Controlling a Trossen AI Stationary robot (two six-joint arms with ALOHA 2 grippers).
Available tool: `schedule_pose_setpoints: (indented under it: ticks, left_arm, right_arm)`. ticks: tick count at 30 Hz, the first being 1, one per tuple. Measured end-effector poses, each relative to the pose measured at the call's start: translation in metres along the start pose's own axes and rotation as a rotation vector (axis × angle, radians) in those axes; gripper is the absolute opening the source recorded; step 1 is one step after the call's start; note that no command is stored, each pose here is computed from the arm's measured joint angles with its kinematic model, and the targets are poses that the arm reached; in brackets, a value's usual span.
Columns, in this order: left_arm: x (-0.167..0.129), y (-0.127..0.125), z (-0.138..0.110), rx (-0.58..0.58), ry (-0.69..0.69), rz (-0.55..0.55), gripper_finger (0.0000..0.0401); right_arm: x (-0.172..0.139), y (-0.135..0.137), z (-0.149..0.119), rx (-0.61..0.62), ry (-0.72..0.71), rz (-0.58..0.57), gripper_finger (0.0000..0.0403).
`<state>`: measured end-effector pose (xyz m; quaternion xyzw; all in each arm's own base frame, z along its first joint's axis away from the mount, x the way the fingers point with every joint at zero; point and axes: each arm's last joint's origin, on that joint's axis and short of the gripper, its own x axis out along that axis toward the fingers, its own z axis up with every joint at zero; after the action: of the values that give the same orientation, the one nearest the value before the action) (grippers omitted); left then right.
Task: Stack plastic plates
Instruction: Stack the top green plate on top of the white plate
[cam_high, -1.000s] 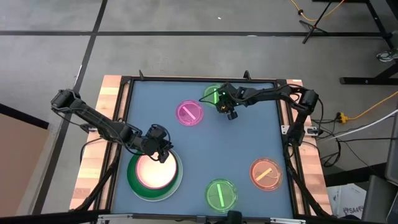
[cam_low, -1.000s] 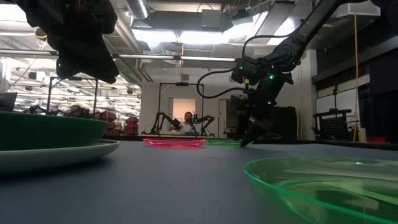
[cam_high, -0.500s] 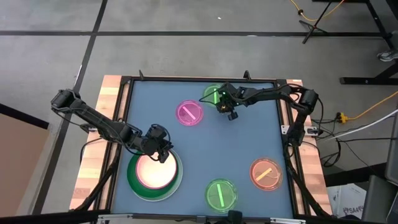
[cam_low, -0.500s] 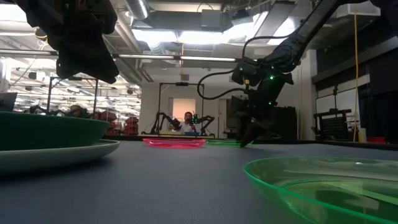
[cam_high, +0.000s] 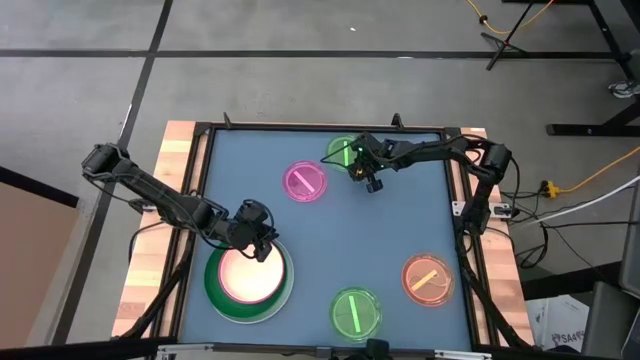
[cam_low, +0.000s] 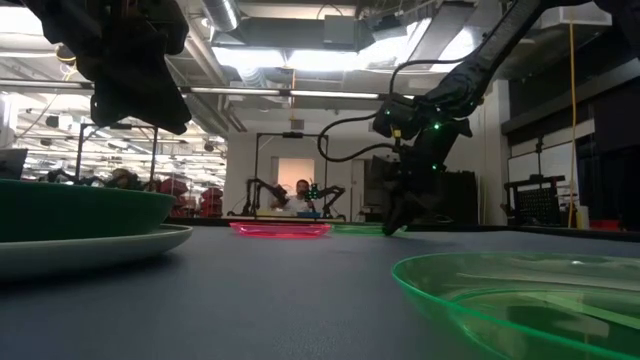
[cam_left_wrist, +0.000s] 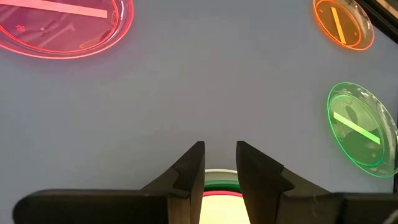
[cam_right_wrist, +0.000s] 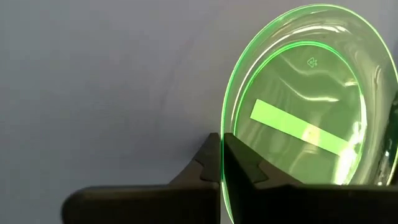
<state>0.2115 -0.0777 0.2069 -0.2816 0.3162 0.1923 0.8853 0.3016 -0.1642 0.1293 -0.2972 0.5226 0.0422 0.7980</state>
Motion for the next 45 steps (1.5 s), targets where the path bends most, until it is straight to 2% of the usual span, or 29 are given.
schedule_pose_setpoints:
  ticks: [28,45]
  left_arm:
    - [0.0,-0.001,0.001,-0.009,-0.006,-0.009,0.0084]
    - [0.0,-0.001,0.001,-0.009,-0.01,-0.011,0.0084]
  right_arm:
    - [-0.005,0.0,0.001,-0.001,-0.006,0.008,0.0]
    - [-0.047,-0.004,0.013,-0.033,-0.057,-0.05,0.0]
